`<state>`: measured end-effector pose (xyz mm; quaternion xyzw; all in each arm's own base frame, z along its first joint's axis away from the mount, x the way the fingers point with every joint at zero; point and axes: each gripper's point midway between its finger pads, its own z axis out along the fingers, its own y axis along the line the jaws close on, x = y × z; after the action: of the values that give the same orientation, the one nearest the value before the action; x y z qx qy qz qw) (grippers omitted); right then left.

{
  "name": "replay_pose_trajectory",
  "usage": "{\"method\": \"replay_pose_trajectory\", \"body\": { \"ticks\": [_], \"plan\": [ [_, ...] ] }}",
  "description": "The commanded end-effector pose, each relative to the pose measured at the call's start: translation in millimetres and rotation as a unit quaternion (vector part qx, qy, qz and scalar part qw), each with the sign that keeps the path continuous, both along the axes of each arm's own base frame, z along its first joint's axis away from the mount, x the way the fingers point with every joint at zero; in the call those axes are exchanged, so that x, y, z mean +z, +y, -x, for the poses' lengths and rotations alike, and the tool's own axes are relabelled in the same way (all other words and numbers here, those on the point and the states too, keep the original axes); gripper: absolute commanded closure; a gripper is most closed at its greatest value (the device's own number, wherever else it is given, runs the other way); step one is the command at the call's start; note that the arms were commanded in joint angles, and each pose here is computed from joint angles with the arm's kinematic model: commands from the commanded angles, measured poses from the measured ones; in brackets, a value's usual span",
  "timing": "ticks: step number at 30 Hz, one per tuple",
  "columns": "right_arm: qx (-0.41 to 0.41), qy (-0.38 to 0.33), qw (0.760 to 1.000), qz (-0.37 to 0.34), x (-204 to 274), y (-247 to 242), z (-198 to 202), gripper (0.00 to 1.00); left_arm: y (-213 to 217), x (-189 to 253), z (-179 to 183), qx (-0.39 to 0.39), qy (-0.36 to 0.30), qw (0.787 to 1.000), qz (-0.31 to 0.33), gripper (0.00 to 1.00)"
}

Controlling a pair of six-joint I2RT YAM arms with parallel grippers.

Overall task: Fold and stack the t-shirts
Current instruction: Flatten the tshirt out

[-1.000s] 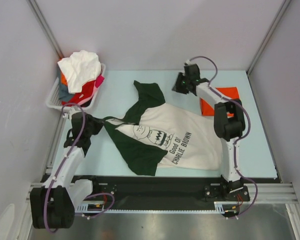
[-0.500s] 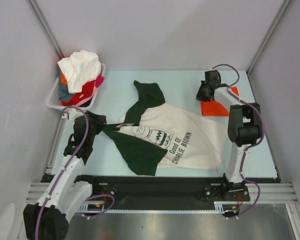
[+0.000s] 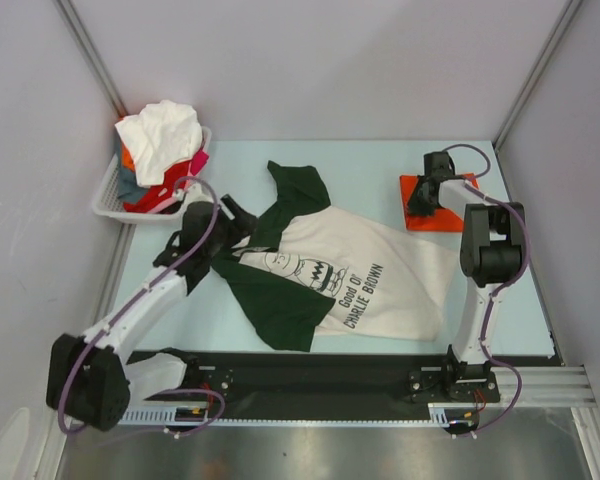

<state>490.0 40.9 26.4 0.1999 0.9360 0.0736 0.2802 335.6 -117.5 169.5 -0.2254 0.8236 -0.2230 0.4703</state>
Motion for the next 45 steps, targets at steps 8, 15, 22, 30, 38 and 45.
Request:
{"method": "replay_pose_trajectory", "body": {
  "ticks": [8,15,22,30,38,45],
  "plan": [
    [-0.061,0.002,0.998,0.026,-3,-58,10,0.83,-130,-4,-58,-0.177,0.048,0.983,-0.016,0.26],
    [-0.019,-0.061,0.998,-0.025,33,-31,9,0.61,-172,-46,-93,-0.200,0.105,0.973,-0.040,0.28],
    [0.036,-0.114,0.992,-0.030,71,6,16,0.45,-182,-82,-138,-0.178,0.148,0.969,-0.090,0.27],
    [0.095,-0.074,0.992,0.021,61,49,40,0.32,-156,-126,-172,-0.131,0.201,0.970,-0.044,0.30],
    [0.121,-0.017,0.988,0.096,29,55,66,0.32,-106,-141,-214,-0.077,0.207,0.975,-0.016,0.33],
    [0.136,0.022,0.983,0.122,10,65,85,0.29,-66,-147,-228,-0.040,0.212,0.976,-0.010,0.33]
  ]
}}
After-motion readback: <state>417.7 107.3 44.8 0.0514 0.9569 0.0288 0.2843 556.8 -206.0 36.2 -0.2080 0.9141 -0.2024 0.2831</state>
